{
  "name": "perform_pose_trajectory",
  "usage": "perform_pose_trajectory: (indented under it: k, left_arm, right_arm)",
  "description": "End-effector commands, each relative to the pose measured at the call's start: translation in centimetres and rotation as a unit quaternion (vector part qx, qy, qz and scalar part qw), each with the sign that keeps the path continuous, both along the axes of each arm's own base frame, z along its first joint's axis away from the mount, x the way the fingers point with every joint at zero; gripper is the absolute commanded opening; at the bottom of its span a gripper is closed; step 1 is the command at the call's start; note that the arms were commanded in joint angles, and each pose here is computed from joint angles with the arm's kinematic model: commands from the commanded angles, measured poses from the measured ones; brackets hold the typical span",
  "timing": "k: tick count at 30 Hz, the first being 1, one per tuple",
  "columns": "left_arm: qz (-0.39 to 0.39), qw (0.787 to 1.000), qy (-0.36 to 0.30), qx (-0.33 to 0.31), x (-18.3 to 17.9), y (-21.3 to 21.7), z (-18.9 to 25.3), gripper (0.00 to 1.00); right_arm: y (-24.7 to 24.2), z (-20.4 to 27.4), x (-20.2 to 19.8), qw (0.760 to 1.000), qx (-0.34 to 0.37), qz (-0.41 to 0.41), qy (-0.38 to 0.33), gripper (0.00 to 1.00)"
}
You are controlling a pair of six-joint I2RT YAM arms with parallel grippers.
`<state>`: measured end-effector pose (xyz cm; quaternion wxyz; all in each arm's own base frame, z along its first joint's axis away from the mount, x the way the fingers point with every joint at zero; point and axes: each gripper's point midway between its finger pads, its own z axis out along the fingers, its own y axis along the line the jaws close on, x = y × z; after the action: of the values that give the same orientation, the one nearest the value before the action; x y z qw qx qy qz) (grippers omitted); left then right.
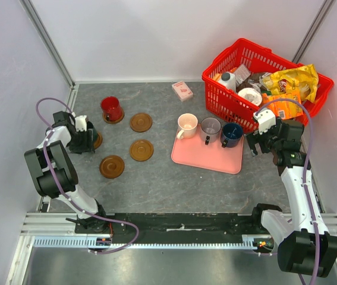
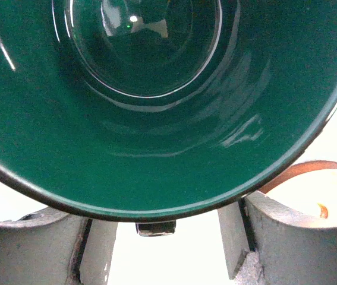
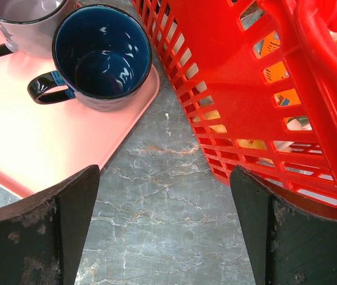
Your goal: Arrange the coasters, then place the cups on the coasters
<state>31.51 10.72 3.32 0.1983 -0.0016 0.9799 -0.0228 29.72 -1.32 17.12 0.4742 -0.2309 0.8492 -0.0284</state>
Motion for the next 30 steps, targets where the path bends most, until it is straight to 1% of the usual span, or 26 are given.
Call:
perform_pose_trajectory:
  k: [1,19,25,30]
  left_arm:
    - [-0.006,1.0,-0.023,-0.008,0.7,-0.3,0.4,0.67]
    - [-0.001,0.999,-0.006,-0.036,0.2,-1.3,-1.7,0.62]
    - [0.0,0.999,-0.003,-0.037,0.1,-1.3,-2.0,0.61]
    - [0.001,1.0,-0.013,-0.026,0.2,-1.0,-1.4,0.6]
  right_arm:
    - [-0.2,2.1,0.5,1.0,0.001,-0.004,-0.027,0.98]
    - [-0.2,1.8,0.7,1.0,0.002,-0.003,-0.023,0.98]
    - [-0.3,1.6,0.7,1.0,0.002,-0.006,-0.019,0.98]
    - [-0.3,1.6,0.7,1.0,0.004,-0.006,-0.018,0.98]
